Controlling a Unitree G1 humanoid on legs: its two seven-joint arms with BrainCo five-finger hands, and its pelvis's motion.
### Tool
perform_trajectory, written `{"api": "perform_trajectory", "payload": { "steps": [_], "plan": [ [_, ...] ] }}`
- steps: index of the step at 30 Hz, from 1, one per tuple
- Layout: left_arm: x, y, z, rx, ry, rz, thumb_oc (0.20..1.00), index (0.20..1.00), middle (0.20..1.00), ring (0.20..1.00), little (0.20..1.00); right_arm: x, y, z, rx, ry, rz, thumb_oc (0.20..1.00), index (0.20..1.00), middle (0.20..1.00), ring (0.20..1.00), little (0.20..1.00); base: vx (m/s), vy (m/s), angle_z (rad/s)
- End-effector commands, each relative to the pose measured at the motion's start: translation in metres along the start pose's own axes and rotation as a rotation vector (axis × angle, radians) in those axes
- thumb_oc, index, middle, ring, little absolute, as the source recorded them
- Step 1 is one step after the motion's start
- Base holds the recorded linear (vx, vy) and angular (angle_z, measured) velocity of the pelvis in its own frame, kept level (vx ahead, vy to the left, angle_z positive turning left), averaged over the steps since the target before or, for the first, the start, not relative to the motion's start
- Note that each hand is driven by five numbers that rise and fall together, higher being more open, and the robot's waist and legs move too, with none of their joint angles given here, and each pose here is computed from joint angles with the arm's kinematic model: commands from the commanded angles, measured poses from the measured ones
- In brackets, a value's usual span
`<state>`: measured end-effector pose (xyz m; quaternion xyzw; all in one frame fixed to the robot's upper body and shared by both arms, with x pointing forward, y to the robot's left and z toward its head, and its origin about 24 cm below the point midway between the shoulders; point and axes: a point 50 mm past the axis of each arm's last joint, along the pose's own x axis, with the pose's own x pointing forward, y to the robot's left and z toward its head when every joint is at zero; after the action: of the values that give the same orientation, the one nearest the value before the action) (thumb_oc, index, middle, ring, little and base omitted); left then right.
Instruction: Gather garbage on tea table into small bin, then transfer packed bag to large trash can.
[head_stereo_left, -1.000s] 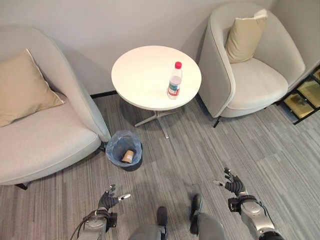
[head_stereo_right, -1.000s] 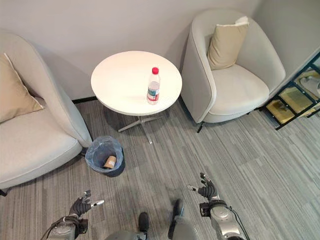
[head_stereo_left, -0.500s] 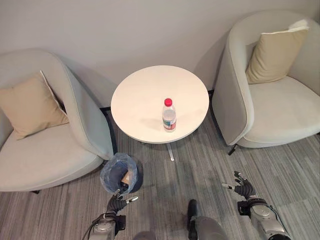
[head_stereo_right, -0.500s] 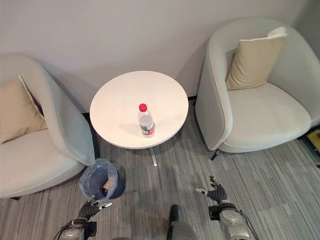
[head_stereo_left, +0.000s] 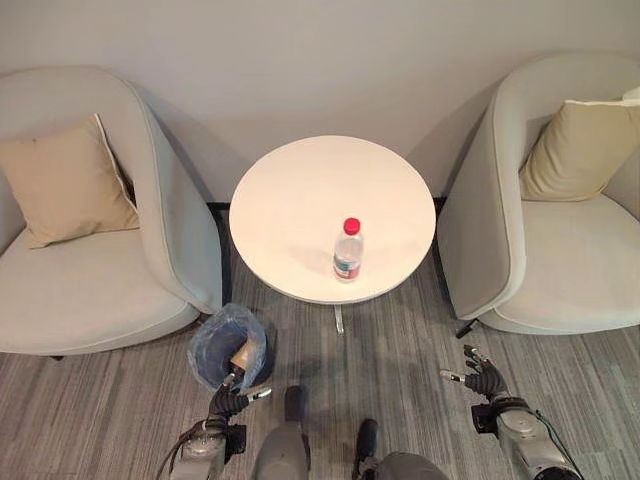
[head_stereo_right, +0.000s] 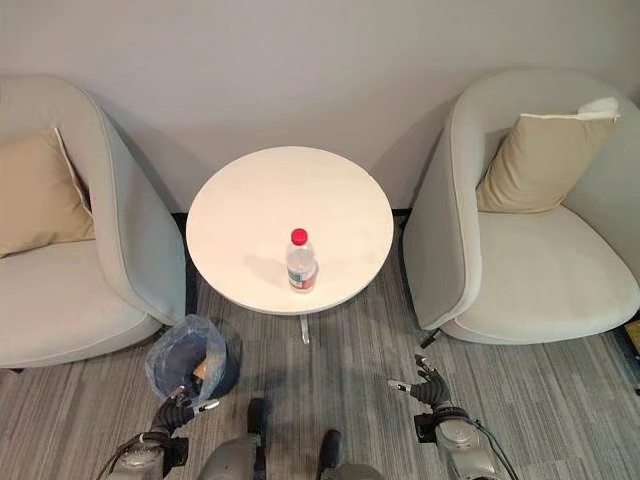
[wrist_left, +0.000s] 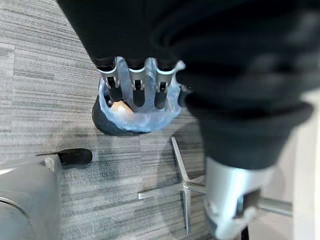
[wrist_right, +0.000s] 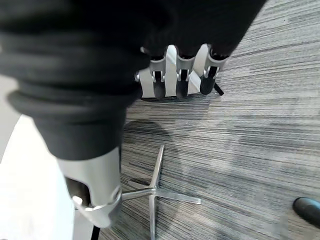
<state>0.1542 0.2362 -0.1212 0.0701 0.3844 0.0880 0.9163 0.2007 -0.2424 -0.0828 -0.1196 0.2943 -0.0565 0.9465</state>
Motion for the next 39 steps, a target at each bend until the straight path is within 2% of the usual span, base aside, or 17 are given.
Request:
{"api": "perform_trajectory", "payload": {
  "steps": [1, 7, 10, 16, 20, 24, 29, 31, 39],
  "plan": [
    [-0.001, 0.014, 0.010, 0.029, -0.062, 0.019, 1.000, 1.000, 1.000, 1.000, 1.000, -0.001, -0.001, 0.021, -0.032, -0.111, 0.020, 1.000, 1.000, 1.000, 1.000, 1.000, 0.14, 0.267, -0.26],
    [-0.004, 0.029, 0.006, 0.033, -0.056, 0.056, 1.000, 1.000, 1.000, 1.000, 1.000, 0.000, 0.008, 0.034, -0.078, -0.169, 0.070, 1.000, 1.000, 1.000, 1.000, 1.000, 0.06, 0.167, -0.12],
    [-0.004, 0.033, 0.008, 0.035, -0.063, 0.074, 1.000, 1.000, 1.000, 1.000, 1.000, -0.001, 0.011, 0.059, -0.145, -0.282, 0.085, 1.000, 1.000, 1.000, 1.000, 1.000, 0.10, 0.112, -0.23],
    [-0.007, 0.028, 0.006, 0.046, -0.076, 0.052, 1.000, 1.000, 1.000, 1.000, 1.000, -0.016, 0.000, 0.114, -0.416, -0.544, 0.082, 1.000, 1.000, 1.000, 1.000, 1.000, 0.12, -0.127, 0.23],
    [-0.010, 0.021, -0.010, 0.072, -0.020, 0.006, 1.000, 1.000, 1.000, 1.000, 1.000, -0.024, 0.017, 0.149, -0.509, -0.700, 0.173, 1.000, 1.000, 1.000, 1.000, 1.000, 0.10, -0.098, 0.15],
    [-0.012, 0.014, -0.016, 0.086, 0.000, -0.020, 1.000, 1.000, 1.000, 1.000, 1.000, -0.021, 0.037, 0.167, -0.549, -0.759, 0.229, 1.000, 1.000, 1.000, 1.000, 1.000, 0.09, -0.032, 0.13],
    [-0.013, 0.012, -0.019, 0.093, 0.009, -0.031, 1.000, 1.000, 1.000, 1.000, 1.000, -0.015, 0.048, 0.174, -0.541, -0.759, 0.238, 1.000, 1.000, 1.000, 1.000, 1.000, 0.05, -0.004, 0.12],
    [-0.014, 0.010, -0.022, 0.096, 0.019, -0.038, 1.000, 1.000, 1.000, 1.000, 1.000, -0.006, 0.049, 0.173, -0.474, -0.724, 0.209, 1.000, 1.000, 1.000, 1.000, 1.000, 0.04, 0.025, 0.13],
    [-0.016, 0.011, -0.024, 0.078, 0.027, -0.040, 1.000, 1.000, 1.000, 1.000, 1.000, 0.011, 0.036, 0.175, -0.312, -0.642, 0.075, 1.000, 1.000, 1.000, 1.000, 1.000, -0.01, 0.015, 0.32]
  ]
}}
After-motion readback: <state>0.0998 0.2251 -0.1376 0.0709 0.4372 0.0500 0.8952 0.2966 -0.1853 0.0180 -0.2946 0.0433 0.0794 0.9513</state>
